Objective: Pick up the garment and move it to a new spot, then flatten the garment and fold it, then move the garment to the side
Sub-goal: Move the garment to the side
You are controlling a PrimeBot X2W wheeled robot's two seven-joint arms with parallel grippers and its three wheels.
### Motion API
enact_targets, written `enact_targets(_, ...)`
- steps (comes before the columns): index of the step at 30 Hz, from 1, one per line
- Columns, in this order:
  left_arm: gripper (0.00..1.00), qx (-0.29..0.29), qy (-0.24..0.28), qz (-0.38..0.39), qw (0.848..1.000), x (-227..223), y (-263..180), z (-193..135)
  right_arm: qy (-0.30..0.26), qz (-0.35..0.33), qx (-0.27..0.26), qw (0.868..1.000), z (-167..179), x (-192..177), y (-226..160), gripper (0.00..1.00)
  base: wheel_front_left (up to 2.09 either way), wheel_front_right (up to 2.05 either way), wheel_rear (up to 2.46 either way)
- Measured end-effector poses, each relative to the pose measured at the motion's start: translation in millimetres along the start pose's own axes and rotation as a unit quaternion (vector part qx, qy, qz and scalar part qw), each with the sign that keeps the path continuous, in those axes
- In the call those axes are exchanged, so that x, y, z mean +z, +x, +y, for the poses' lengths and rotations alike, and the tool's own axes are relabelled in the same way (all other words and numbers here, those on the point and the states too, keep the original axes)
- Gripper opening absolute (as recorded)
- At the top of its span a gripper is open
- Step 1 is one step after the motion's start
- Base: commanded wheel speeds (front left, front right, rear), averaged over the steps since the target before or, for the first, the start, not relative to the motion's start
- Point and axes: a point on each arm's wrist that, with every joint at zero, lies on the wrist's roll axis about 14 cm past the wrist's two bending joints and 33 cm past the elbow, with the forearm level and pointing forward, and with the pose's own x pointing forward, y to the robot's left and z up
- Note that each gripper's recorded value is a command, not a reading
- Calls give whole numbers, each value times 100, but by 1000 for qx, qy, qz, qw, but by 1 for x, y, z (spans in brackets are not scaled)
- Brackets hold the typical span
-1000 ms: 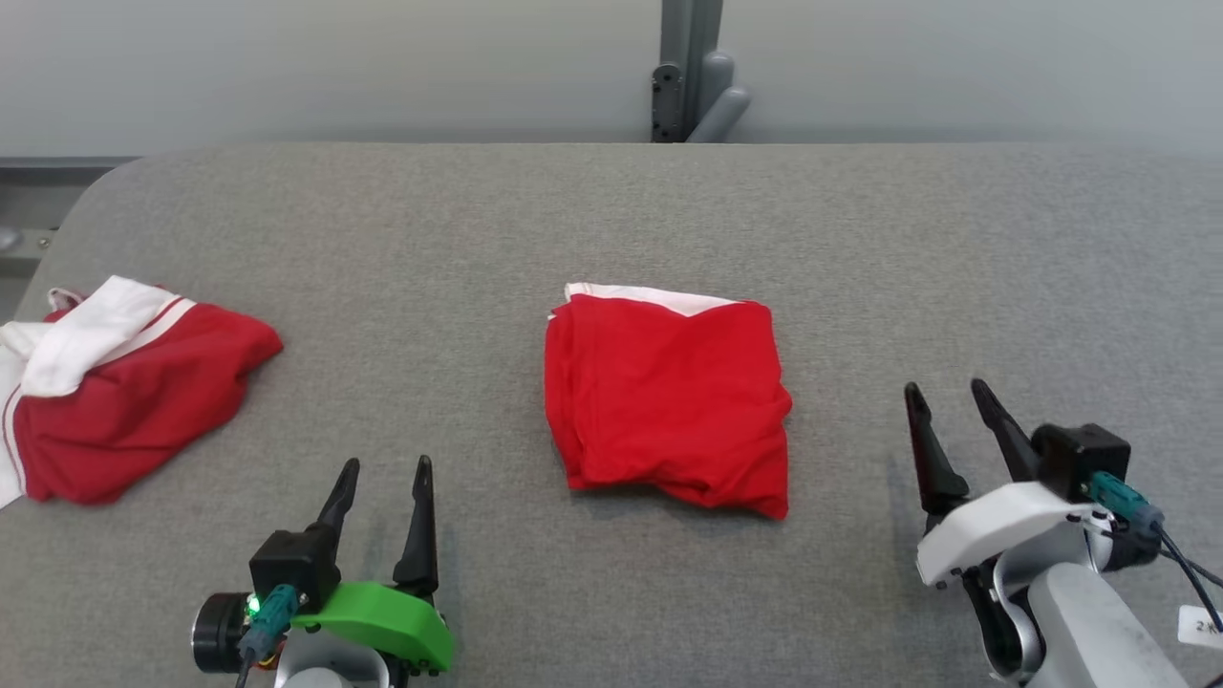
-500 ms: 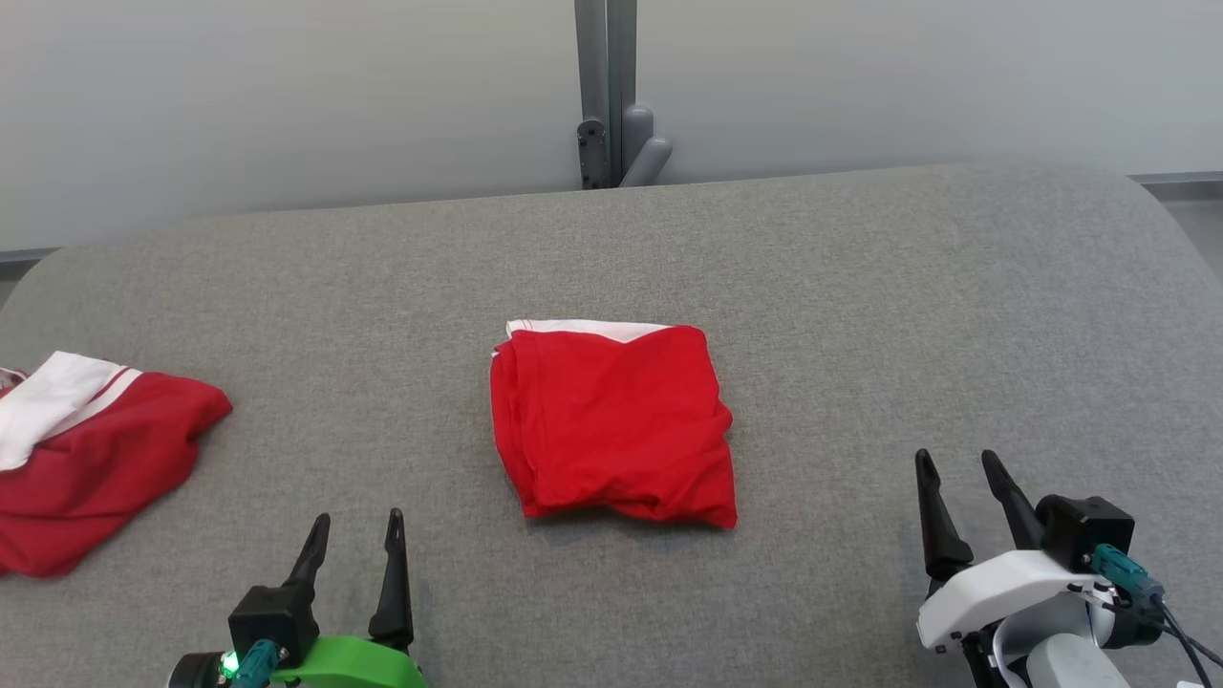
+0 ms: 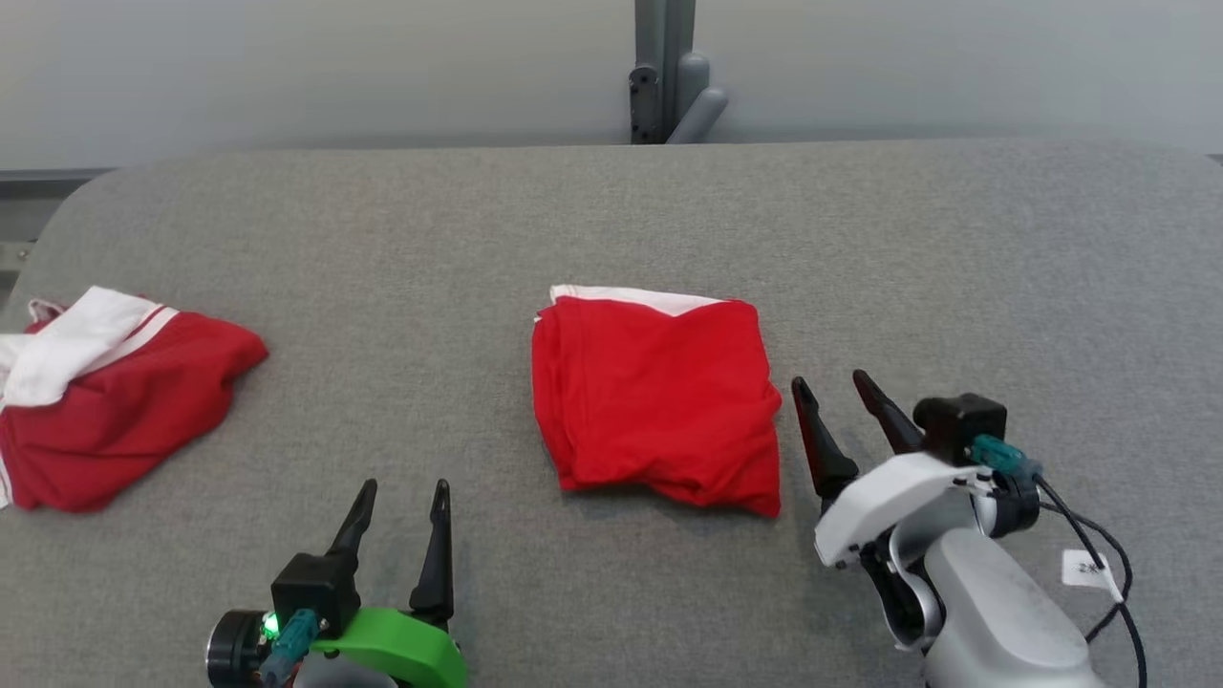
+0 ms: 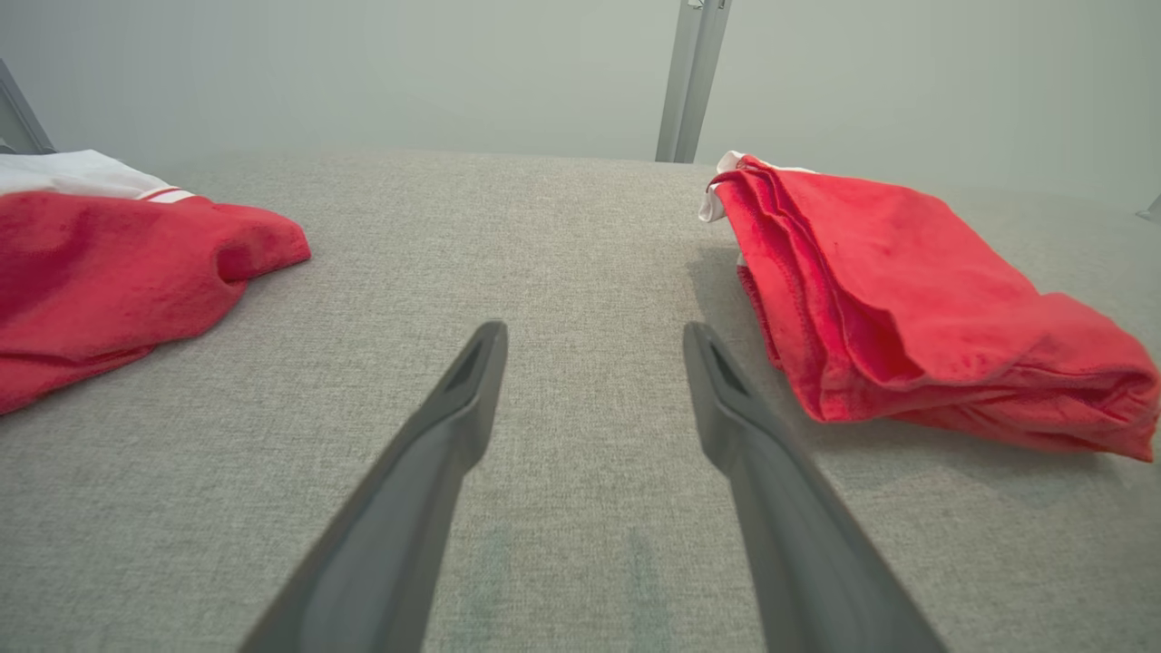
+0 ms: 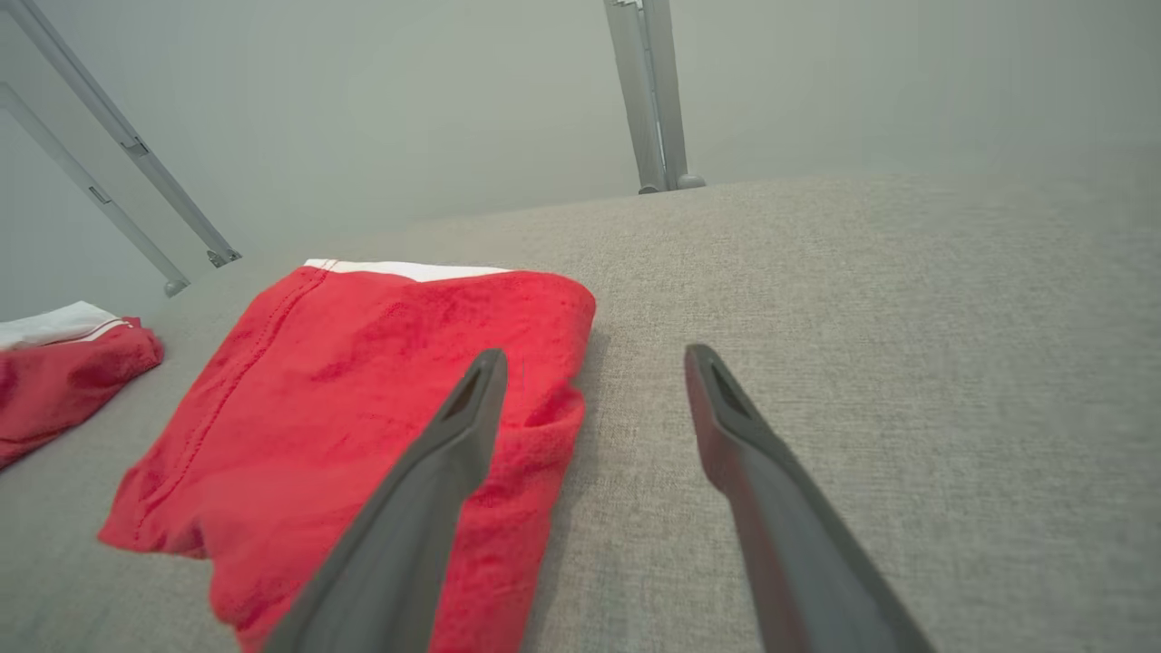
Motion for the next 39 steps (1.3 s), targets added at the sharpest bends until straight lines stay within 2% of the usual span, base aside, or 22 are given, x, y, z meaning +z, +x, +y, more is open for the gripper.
enact_targets(5, 100, 12, -4, 8, 1000, -5, -2, 7, 9, 59, 37, 998, 22, -21, 35, 100, 0, 0, 0)
enact_targets(6, 100, 24, -3, 9, 1000, -5, -4, 14, 6, 99, 45, 994, 27, -40, 41, 100, 0, 0, 0)
enact_targets(9, 100, 38, -3, 13, 999, -7, -8, 23, -2, 161, 38, 986, 21, -70, 41, 100, 0, 0, 0)
enact_targets(13, 100, 53, -2, 16, 998, -9, -11, 32, -4, 187, 44, 981, 25, -86, 47, 100, 0, 0, 0)
enact_targets(14, 100, 54, -2, 15, 998, -8, -10, 32, -4, 189, 49, 981, 29, -88, 49, 49, 0, 0, 0)
enact_targets(15, 100, 53, -1, 14, 999, -7, -9, 32, -7, 188, 55, 981, 32, -89, 50, 8, 0, 0, 0)
enact_targets(16, 100, 52, -1, 13, 999, -7, -7, 32, -8, 187, 60, 981, 35, -90, 51, 0, 0, 0, 0)
enact_targets(21, 100, 33, 1, 15, 999, -8, -2, 21, -3, 166, 62, 984, 37, -83, 52, 0, 0, 0, 0)
enact_targets(28, 100, -23, 4, 9, 1000, -5, 13, -11, 2, 130, 29, 991, 10, -61, 40, 0, 0, 0, 0)
enact_targets(33, 100, -77, 3, 9, 997, -5, 29, -45, -4, 110, -9, 994, -20, -46, 16, 0, 0, 0, 0)
enact_targets(39, 100, -168, 10, -1, 986, 1, 54, -106, -6, 75, -73, 994, -66, -21, -21, 0, 0, 0, 0)
